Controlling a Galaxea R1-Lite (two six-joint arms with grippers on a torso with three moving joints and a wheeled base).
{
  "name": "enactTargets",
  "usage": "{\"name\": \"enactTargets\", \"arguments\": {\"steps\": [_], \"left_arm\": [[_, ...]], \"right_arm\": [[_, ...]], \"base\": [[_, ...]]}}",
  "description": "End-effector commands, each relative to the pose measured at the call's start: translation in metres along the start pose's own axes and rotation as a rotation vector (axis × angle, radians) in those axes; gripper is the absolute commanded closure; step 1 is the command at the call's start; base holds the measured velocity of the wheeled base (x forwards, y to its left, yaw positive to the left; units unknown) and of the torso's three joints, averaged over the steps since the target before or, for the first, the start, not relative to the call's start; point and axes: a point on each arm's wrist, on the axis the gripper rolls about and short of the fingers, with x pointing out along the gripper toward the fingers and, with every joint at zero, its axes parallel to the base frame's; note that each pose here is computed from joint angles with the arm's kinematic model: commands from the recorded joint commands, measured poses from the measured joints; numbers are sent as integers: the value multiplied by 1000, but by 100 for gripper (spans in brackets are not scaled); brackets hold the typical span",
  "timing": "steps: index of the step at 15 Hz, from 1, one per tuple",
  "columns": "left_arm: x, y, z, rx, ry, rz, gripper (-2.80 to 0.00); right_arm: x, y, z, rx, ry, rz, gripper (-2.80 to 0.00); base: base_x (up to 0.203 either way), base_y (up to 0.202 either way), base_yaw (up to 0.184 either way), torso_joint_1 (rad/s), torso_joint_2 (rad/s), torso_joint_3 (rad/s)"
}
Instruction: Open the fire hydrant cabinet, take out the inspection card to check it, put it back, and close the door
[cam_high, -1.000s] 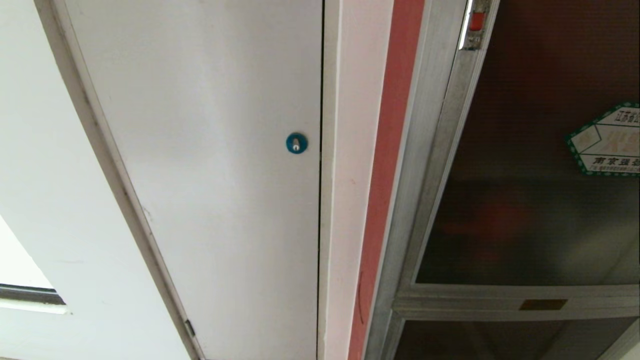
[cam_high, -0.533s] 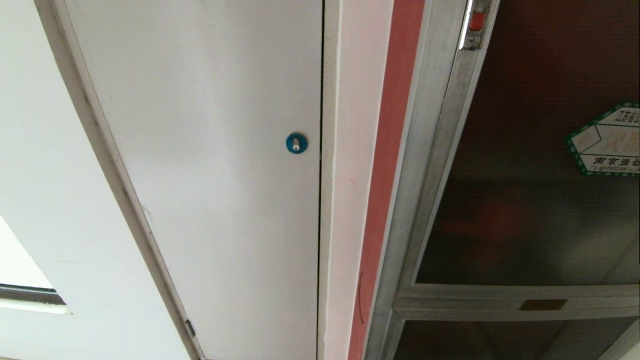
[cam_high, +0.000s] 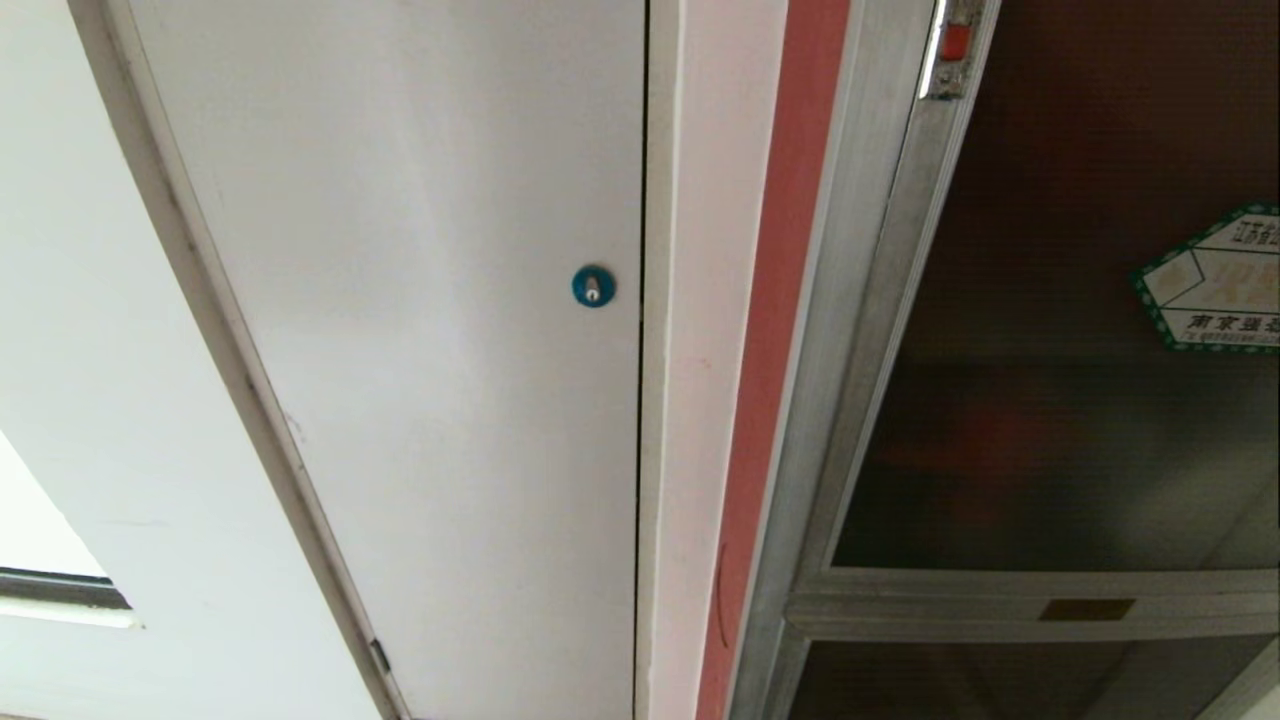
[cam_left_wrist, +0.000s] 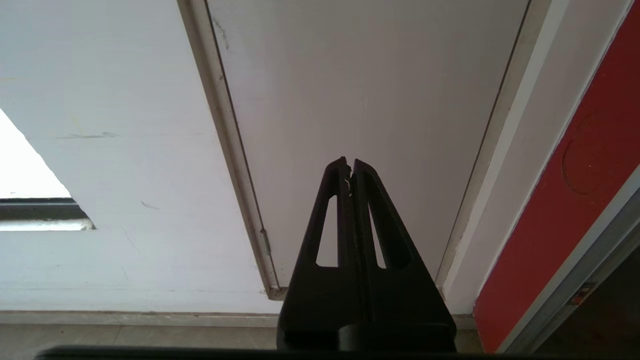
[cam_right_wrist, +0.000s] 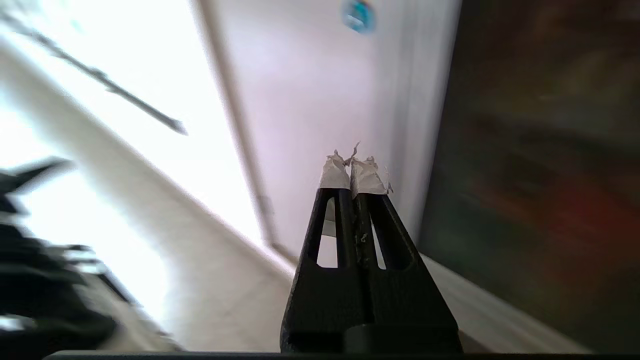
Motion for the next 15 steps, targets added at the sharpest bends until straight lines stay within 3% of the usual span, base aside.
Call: {"name": "enactTargets", "arguments": {"steps": [1,8,15], "left_arm": [[0,0,0,0,0,0,0],[0,0,0,0,0,0,0],[0,0,0,0,0,0,0]], "right_arm": [[27,-17,20,56,38,38,0],[78,-22,89,129,55,212,0],[123,-41,119,154,25,175,0]], "base": [[0,0,0,0,0,0],[0,0,0,0,0,0],[0,0,0,0,0,0]]}}
